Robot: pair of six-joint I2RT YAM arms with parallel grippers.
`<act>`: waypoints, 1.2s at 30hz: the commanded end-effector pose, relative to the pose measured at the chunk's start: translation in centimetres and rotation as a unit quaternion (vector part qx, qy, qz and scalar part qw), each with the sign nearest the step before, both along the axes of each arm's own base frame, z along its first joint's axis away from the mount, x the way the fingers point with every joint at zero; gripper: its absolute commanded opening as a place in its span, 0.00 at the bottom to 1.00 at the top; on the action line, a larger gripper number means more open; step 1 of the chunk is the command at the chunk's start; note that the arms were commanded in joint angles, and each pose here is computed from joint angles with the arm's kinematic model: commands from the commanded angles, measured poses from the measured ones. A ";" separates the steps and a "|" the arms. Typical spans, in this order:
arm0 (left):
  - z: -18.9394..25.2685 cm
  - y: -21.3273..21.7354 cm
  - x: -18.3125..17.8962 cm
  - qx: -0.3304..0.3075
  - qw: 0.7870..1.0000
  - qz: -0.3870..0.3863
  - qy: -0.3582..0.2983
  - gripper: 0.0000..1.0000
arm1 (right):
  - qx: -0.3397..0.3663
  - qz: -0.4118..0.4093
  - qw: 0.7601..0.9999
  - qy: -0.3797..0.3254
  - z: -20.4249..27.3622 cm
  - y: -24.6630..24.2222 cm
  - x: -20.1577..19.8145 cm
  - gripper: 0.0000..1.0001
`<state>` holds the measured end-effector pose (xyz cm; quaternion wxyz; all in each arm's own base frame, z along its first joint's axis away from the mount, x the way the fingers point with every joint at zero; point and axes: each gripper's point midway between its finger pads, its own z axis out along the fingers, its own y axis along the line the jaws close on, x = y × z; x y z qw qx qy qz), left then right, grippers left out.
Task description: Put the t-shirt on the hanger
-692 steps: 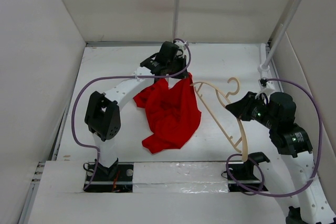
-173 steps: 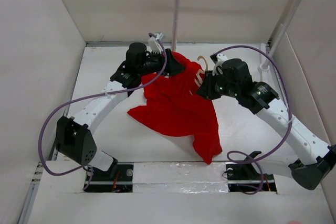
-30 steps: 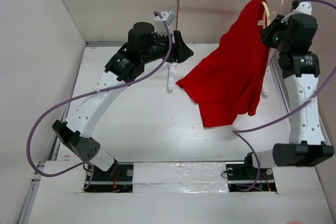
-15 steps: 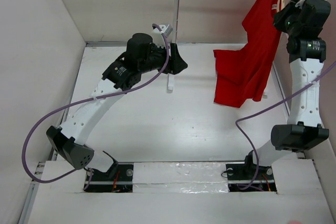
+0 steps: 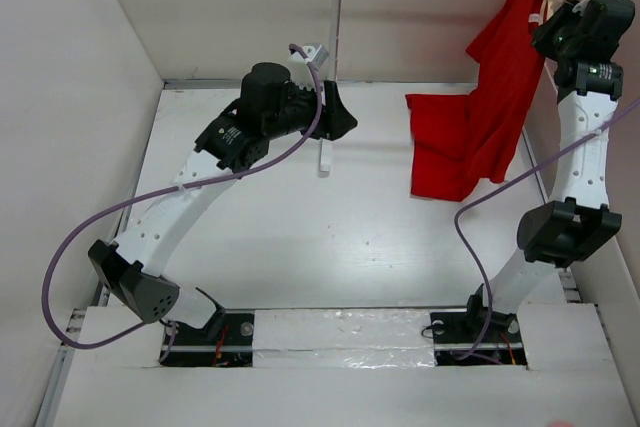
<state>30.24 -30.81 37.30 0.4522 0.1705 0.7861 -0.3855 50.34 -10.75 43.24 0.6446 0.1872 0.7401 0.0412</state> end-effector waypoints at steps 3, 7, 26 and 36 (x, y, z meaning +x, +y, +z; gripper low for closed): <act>1.4 -0.4 0.5 -0.010 1.000 0.001 -0.029 0.48 | 0.022 0.020 0.998 -0.053 1.3 -0.4 0.2 0.00; 1.3 -0.4 0.6 -0.009 1.000 0.002 -0.029 0.48 | 0.034 0.026 0.997 -0.057 0.5 -0.2 -0.3 0.00; 0.7 -0.2 -0.3 -0.018 1.000 -0.004 -0.023 0.48 | -0.014 0.063 0.986 -0.156 7.8 2.5 -5.8 0.00; 0.8 0.6 -0.1 -0.014 1.000 0.008 -0.027 0.48 | 0.007 0.081 0.990 -0.116 7.1 1.8 -1.3 0.00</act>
